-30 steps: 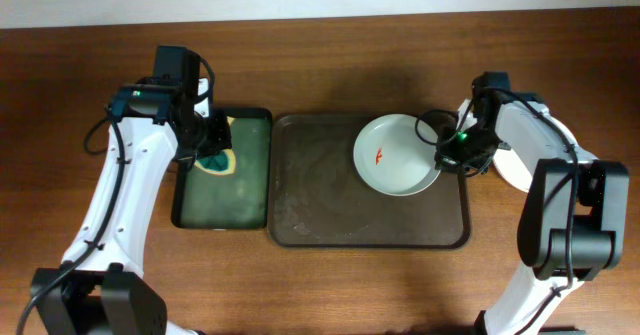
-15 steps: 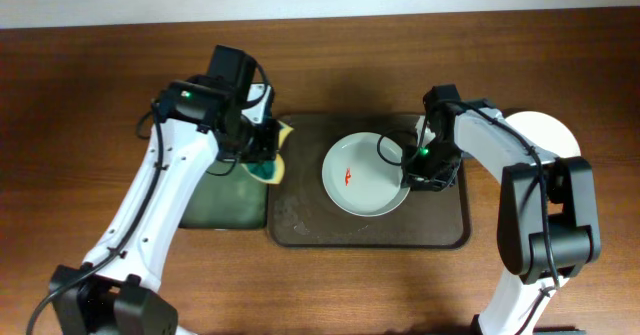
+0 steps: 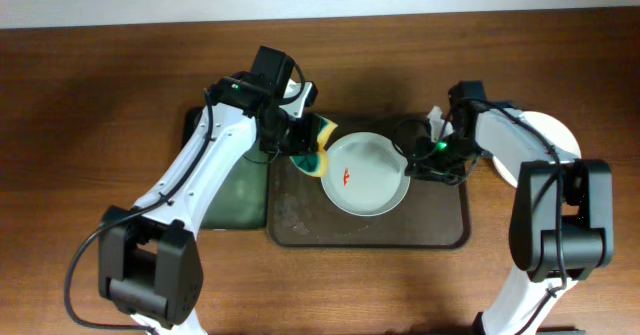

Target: Clean dirty plates on tray and stack at the side

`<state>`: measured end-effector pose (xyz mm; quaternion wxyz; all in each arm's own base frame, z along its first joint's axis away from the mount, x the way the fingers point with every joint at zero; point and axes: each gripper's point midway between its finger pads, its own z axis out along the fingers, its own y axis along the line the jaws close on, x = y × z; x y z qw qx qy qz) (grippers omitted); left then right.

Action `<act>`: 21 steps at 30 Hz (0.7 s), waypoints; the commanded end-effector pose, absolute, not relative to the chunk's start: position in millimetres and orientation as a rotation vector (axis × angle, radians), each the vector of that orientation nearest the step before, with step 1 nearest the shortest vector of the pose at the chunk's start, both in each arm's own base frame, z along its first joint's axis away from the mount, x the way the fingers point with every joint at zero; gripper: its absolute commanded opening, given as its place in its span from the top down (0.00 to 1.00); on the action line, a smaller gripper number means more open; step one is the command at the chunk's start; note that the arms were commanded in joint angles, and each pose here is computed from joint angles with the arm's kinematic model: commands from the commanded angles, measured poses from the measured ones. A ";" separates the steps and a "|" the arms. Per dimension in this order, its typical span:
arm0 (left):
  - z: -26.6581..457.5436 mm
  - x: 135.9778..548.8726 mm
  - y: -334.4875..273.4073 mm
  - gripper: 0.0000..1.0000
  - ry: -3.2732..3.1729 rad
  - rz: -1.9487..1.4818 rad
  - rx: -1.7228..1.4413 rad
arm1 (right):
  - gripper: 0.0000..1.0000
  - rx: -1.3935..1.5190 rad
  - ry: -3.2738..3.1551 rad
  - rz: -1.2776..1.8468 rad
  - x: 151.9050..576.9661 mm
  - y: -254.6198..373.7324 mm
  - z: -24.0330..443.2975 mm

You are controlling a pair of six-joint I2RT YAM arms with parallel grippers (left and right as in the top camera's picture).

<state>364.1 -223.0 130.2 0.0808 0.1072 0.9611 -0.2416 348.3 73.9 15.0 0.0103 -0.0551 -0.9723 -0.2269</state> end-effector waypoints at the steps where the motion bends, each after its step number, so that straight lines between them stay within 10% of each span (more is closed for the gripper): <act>1: 124.7 361.6 -242.0 1.00 2.884 -0.810 0.350 | 0.67 -0.080 -3.057 -0.803 351.9 82.3 30.2; 21: 132.9 336.8 -286.0 1.00 2.996 -1.172 0.171 | 0.96 -0.151 -3.059 -0.813 347.3 84.6 11.9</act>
